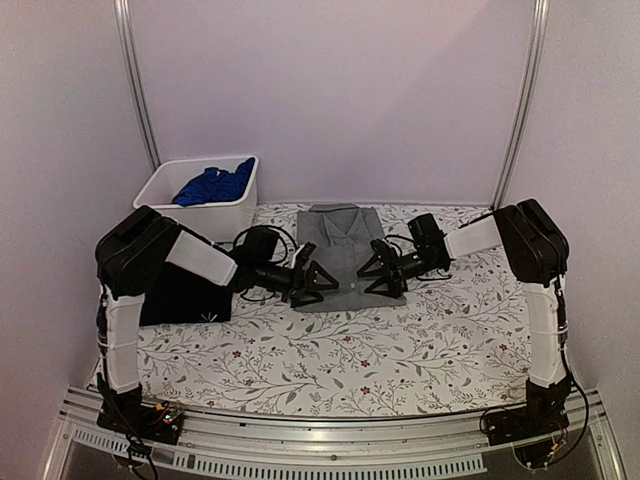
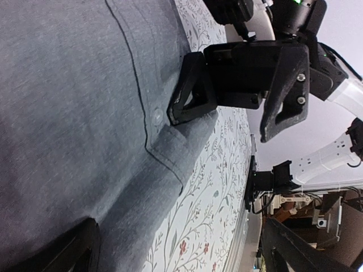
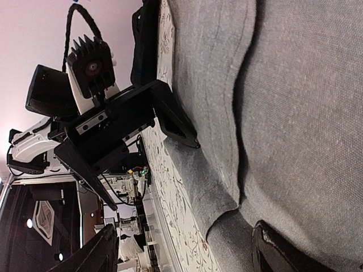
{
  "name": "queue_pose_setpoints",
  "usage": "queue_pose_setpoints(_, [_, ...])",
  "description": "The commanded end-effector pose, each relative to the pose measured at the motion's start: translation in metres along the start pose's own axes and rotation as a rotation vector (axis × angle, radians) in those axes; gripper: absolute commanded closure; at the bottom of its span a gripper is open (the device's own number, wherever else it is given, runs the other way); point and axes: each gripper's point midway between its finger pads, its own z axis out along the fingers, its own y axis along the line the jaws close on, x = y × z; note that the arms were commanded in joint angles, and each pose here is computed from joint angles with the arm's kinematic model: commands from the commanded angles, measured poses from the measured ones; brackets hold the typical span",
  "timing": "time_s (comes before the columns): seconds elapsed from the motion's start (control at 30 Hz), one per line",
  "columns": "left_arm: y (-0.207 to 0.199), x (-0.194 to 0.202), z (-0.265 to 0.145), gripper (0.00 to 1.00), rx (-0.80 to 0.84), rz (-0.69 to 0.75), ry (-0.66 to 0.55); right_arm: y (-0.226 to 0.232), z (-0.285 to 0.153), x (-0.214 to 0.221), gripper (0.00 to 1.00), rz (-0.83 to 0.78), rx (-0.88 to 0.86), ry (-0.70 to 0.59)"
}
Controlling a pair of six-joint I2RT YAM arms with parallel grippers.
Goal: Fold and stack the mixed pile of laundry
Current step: Smooth out the 2/3-rectangle-folded T-shirt at the center of the board.
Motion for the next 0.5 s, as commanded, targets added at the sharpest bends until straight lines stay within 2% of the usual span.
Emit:
queue_pose_setpoints(0.0, [0.032, 0.030, -0.019, 0.00, -0.105, -0.116, 0.043, -0.024, -0.014, 0.027, 0.20, 0.115, 0.125, 0.031])
queue_pose_setpoints(0.23, [-0.030, -0.012, -0.029, 0.00, -0.107, 0.120, 0.017, 0.053, -0.031, 0.010, 0.19, -0.081, -0.018, -0.006])
queue_pose_setpoints(0.33, [-0.044, -0.034, -0.022, 0.00, -0.070, 0.138, -0.001, 0.053, -0.027, 0.000, 0.19, -0.080, -0.040, -0.015])
queue_pose_setpoints(0.47, [-0.039, -0.041, 0.000, 0.00, -0.025, 0.111, 0.007, 0.026, -0.012, -0.006, 0.19, 0.005, -0.057, 0.002])
